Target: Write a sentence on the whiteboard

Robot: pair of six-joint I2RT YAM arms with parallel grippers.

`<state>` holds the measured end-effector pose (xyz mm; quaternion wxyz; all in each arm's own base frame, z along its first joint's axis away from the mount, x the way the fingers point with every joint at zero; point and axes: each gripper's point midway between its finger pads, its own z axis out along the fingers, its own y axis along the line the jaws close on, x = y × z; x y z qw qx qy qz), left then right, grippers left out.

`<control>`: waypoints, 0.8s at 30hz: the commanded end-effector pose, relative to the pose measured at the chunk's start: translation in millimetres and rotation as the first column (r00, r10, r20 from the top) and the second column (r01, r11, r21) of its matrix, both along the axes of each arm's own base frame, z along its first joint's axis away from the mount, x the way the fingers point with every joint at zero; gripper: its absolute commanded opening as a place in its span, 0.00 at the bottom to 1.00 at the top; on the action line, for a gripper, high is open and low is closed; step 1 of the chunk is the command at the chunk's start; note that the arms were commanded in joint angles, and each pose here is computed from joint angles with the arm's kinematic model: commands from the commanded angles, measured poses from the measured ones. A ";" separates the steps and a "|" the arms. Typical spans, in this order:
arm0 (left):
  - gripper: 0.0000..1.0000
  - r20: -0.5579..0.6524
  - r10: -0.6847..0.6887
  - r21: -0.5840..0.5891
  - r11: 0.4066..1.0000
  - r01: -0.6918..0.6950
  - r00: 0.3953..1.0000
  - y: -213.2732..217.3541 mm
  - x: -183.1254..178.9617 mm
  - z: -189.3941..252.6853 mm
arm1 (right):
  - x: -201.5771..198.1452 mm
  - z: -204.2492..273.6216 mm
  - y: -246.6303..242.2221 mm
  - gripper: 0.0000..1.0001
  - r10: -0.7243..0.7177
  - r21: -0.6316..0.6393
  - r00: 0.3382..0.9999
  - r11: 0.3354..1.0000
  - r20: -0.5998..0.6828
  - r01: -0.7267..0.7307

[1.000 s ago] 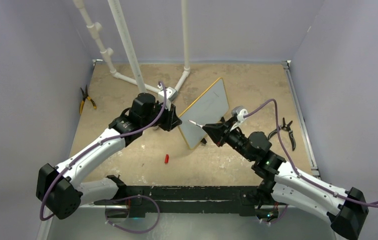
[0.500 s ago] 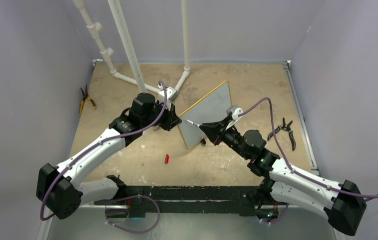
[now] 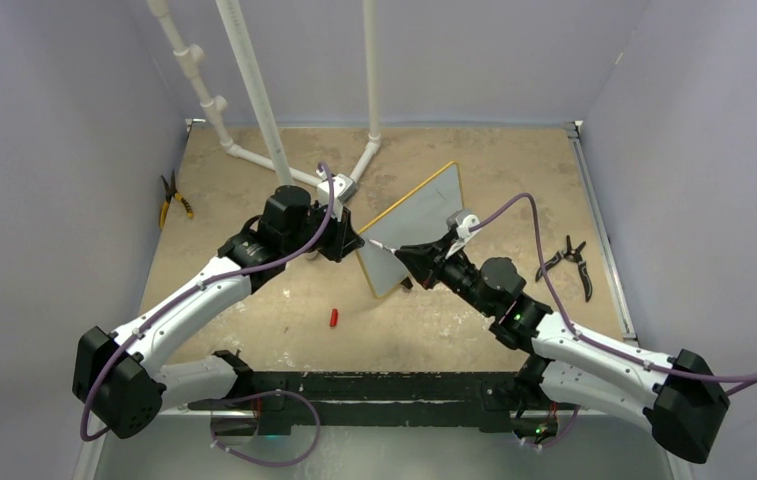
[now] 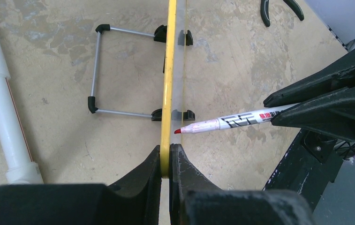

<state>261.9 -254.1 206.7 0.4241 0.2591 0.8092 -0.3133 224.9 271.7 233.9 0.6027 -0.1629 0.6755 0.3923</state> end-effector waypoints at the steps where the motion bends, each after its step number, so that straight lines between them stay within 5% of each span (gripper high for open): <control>1: 0.00 0.026 -0.021 0.017 1.000 0.021 0.999 0.9 2.3 -5.2 | -1.2 21.5 4.9 0.00 0.017 0.046 0.998 0.999 0.065 -0.020; 24: 0.00 0.027 -0.026 0.015 1.000 0.025 0.999 0.7 1.4 -4.4 | 10.7 12.9 -13.0 0.00 -0.103 0.048 0.995 0.994 0.012 0.102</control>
